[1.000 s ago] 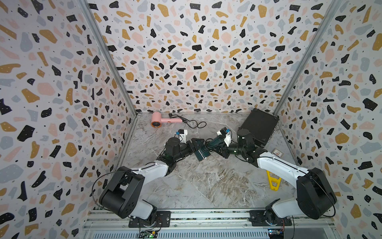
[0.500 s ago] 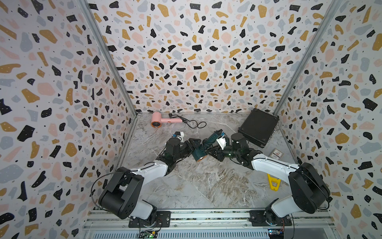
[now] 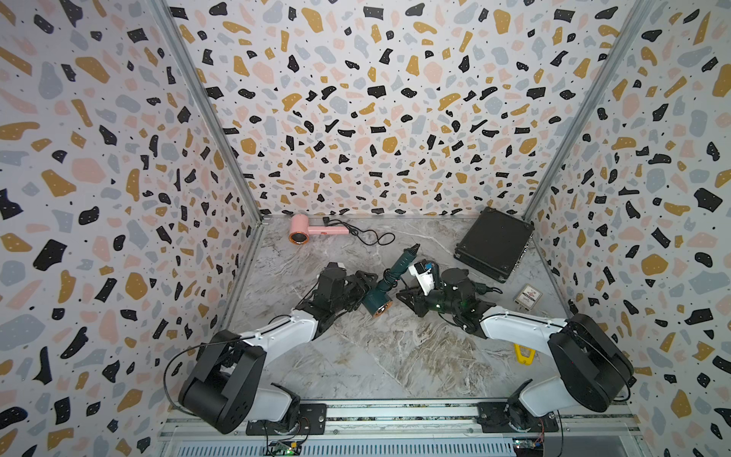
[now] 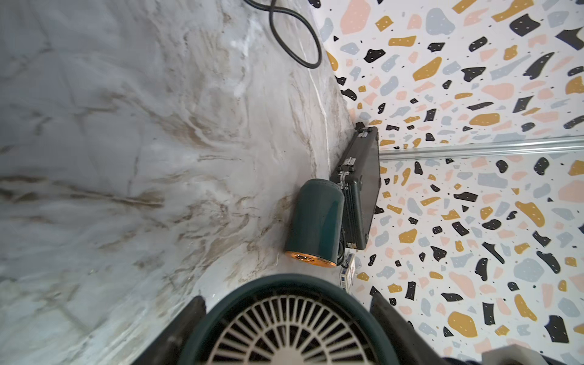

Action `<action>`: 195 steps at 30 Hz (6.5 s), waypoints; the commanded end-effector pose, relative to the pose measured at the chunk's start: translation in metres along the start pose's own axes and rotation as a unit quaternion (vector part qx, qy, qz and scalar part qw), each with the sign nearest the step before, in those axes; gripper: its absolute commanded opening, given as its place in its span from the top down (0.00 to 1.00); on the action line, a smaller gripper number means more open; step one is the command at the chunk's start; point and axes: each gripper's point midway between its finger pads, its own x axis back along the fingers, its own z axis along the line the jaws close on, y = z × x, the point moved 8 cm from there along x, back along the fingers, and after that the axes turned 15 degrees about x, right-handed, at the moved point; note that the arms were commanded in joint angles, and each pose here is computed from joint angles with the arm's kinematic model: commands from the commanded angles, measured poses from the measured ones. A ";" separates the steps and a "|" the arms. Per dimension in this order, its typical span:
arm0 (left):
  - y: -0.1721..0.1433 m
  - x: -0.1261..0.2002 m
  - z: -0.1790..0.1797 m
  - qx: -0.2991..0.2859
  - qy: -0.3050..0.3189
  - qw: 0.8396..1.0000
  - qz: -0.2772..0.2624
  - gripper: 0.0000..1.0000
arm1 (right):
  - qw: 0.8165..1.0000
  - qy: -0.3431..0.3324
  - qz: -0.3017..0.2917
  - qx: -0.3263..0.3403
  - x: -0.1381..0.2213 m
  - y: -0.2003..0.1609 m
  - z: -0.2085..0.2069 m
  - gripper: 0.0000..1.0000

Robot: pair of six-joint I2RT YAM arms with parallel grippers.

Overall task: Wrap the cord around the hair dryer
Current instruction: Wrap the power cord around the hair dryer, then place the hair dryer at the center of the board, then adjust the hair dryer at the center of the board.

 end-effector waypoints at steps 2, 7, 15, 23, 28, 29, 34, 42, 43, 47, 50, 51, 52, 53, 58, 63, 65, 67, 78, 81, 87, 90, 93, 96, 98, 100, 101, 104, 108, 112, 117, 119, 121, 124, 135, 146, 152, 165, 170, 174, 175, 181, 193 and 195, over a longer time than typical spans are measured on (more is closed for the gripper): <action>0.015 0.016 -0.029 0.012 -0.023 0.998 -0.064 1.00 | 0.998 -0.039 -0.017 0.034 0.003 0.006 0.011 1.00; 0.019 0.026 -0.024 -0.046 0.055 0.991 -0.109 1.00 | 0.997 -0.060 -0.021 0.047 0.001 0.014 0.015 1.00; 0.030 0.032 -0.013 -0.161 0.185 0.950 -0.194 1.00 | 0.998 -0.043 -0.003 0.036 -0.009 0.022 0.021 1.00; 0.025 0.015 -0.008 -0.254 0.253 0.914 -0.191 1.00 | 0.997 -0.011 0.069 -0.014 -0.029 0.024 0.020 1.00; 0.019 -0.003 -0.016 -0.323 0.284 0.894 -0.124 1.00 | 0.993 -0.022 0.110 -0.043 -0.023 0.020 0.020 1.00; 0.016 -0.007 -0.019 -0.340 0.290 0.888 -0.105 1.00 | 0.991 -0.029 0.120 -0.047 -0.019 0.020 0.019 1.00; 0.001 -0.034 -0.015 -0.390 0.346 0.853 0.019 1.00 | 0.979 -0.047 0.184 -0.069 -0.009 0.015 0.019 1.00; -0.007 -0.055 -0.015 -0.423 0.371 0.822 0.086 1.00 | 0.959 -0.077 0.250 -0.107 -0.006 0.001 0.008 1.00; -0.005 -0.058 -0.016 -0.431 0.378 0.814 0.087 1.00 | 0.957 -0.079 0.255 -0.111 -0.007 0.000 0.006 1.00; -0.002 -0.064 -0.017 -0.450 0.402 0.791 0.102 1.00 | 0.950 -0.085 0.278 -0.112 -0.011 0.002 0.002 1.00; -0.008 -0.067 -0.015 -0.433 0.389 0.805 0.118 1.00 | 0.949 -0.097 0.272 -0.123 -0.009 0.003 -0.003 1.00; -0.010 -0.068 -0.015 -0.427 0.382 0.811 0.119 1.00 | 0.949 -0.101 0.270 -0.130 -0.008 0.003 -0.005 1.00; -0.013 -0.068 -0.014 -0.418 0.376 0.819 0.120 1.00 | 0.948 -0.104 0.269 -0.138 -0.006 0.001 -0.007 1.00; -0.016 -0.068 -0.013 -0.407 0.370 0.827 0.120 1.00 | 0.946 -0.108 0.270 -0.146 -0.003 -0.001 -0.009 1.00; -0.043 -0.068 -0.019 -0.366 0.341 0.850 0.164 1.00 | 0.931 -0.120 0.302 -0.169 0.019 -0.018 -0.020 1.00; -0.082 -0.077 -0.041 -0.388 0.325 0.835 0.215 1.00 | 0.900 -0.146 0.345 -0.221 0.065 -0.041 -0.037 1.00; -0.092 -0.086 -0.043 -0.395 0.331 0.825 0.234 1.00 | 0.890 -0.151 0.359 -0.236 0.080 -0.044 -0.038 1.00; -0.106 -0.094 -0.043 -0.398 0.331 0.817 0.252 1.00 | 0.879 -0.158 0.375 -0.250 0.094 -0.048 -0.039 1.00; -0.163 -0.113 -0.021 -0.403 0.342 0.788 0.316 1.00 | 0.844 -0.190 0.395 -0.308 0.132 -0.080 -0.048 1.00; -0.175 -0.118 -0.021 -0.405 0.335 0.787 0.323 1.00 | 0.848 -0.205 0.377 -0.310 0.137 -0.086 -0.054 1.00; -0.185 -0.123 -0.021 -0.398 0.313 0.801 0.319 0.79 | 0.839 -0.234 0.366 -0.327 0.138 -0.100 -0.070 1.00; -0.191 -0.126 -0.020 -0.385 0.303 0.810 0.322 0.64 | 0.837 -0.239 0.356 -0.339 0.130 -0.102 -0.081 1.00; -0.197 -0.128 -0.016 -0.379 0.296 0.812 0.330 0.47 | 0.829 -0.242 0.370 -0.343 0.128 -0.105 -0.087 1.00; -0.196 -0.128 -0.017 -0.381 0.291 0.816 0.325 0.30 | 0.823 -0.250 0.374 -0.346 0.130 -0.109 -0.089 0.96; -0.197 -0.130 -0.018 -0.381 0.286 0.817 0.324 0.19 | 0.822 -0.248 0.376 -0.348 0.130 -0.110 -0.088 0.93; -0.199 -0.131 -0.021 -0.377 0.277 0.821 0.328 0.08 | 0.819 -0.250 0.382 -0.348 0.130 -0.111 -0.088 0.88; -0.199 -0.131 -0.022 -0.376 0.275 0.822 0.329 0.05 | 0.817 -0.251 0.386 -0.348 0.131 -0.113 -0.088 0.85; -0.200 -0.130 -0.025 -0.380 0.268 0.822 0.327 0.01 | 0.812 -0.253 0.397 -0.343 0.133 -0.114 -0.088 0.77; -0.198 -0.128 -0.030 -0.393 0.262 0.821 0.320 0.01 | 0.810 -0.253 0.402 -0.344 0.136 -0.111 -0.085 0.68; -0.195 -0.126 -0.039 -0.418 0.256 0.814 0.310 0.01 | 0.805 -0.257 0.412 -0.341 0.144 -0.105 -0.080 0.59; -0.192 -0.118 -0.064 -0.462 0.233 0.804 0.294 0.01 | 0.806 -0.252 0.414 -0.340 0.153 -0.097 -0.071 0.50; -0.191 -0.114 -0.073 -0.479 0.227 0.796 0.293 0.01 | 0.808 -0.252 0.413 -0.337 0.157 -0.093 -0.067 0.47; -0.191 -0.110 -0.079 -0.492 0.226 0.789 0.291 0.01 | 0.810 -0.252 0.413 -0.333 0.161 -0.089 -0.064 0.45; -0.189 -0.107 -0.085 -0.504 0.220 0.785 0.285 0.01 | 0.810 -0.249 0.416 -0.331 0.166 -0.086 -0.059 0.43; -0.155 -0.051 -0.116 -0.531 0.198 0.789 0.237 0.01 | 0.849 -0.232 0.363 -0.306 0.182 -0.051 -0.040 0.48; -0.102 -0.005 -0.063 -0.432 0.198 0.850 0.227 0.07 | 0.878 -0.154 0.398 -0.215 0.137 -0.038 -0.002 0.35; -0.095 0.002 -0.055 -0.427 0.200 0.853 0.223 0.06 | 0.857 -0.185 0.412 -0.249 0.116 -0.040 0.001 0.15; -0.091 -0.002 -0.033 -0.415 0.208 0.856 0.228 0.06 | 0.819 -0.231 0.449 -0.272 0.074 -0.055 -0.008 0.15; -0.088 0.001 -0.035 -0.414 0.206 0.858 0.225 0.06 | 0.818 -0.242 0.440 -0.280 0.059 -0.056 -0.017 0.18; -0.087 0.003 -0.037 -0.414 0.203 0.859 0.223 0.06 | 0.827 -0.249 0.430 -0.264 0.050 -0.051 -0.024 0.18; -0.087 0.003 -0.037 -0.414 0.203 0.859 0.222 0.06 | 0.828 -0.247 0.431 -0.258 0.048 -0.049 -0.025 0.18; -0.077 0.014 -0.049 -0.426 0.203 0.859 0.200 0.04 | 0.847 -0.231 0.416 -0.239 0.050 -0.031 -0.023 0.15; 0.038 0.023 -0.080 -0.428 0.272 0.860 0.062 0.01 | 0.883 -0.224 0.367 -0.190 0.078 0.012 -0.043 0.07; 0.061 0.019 -0.075 -0.414 0.290 0.862 0.042 0.01 | 0.886 -0.232 0.361 -0.177 0.083 0.017 -0.047 0.08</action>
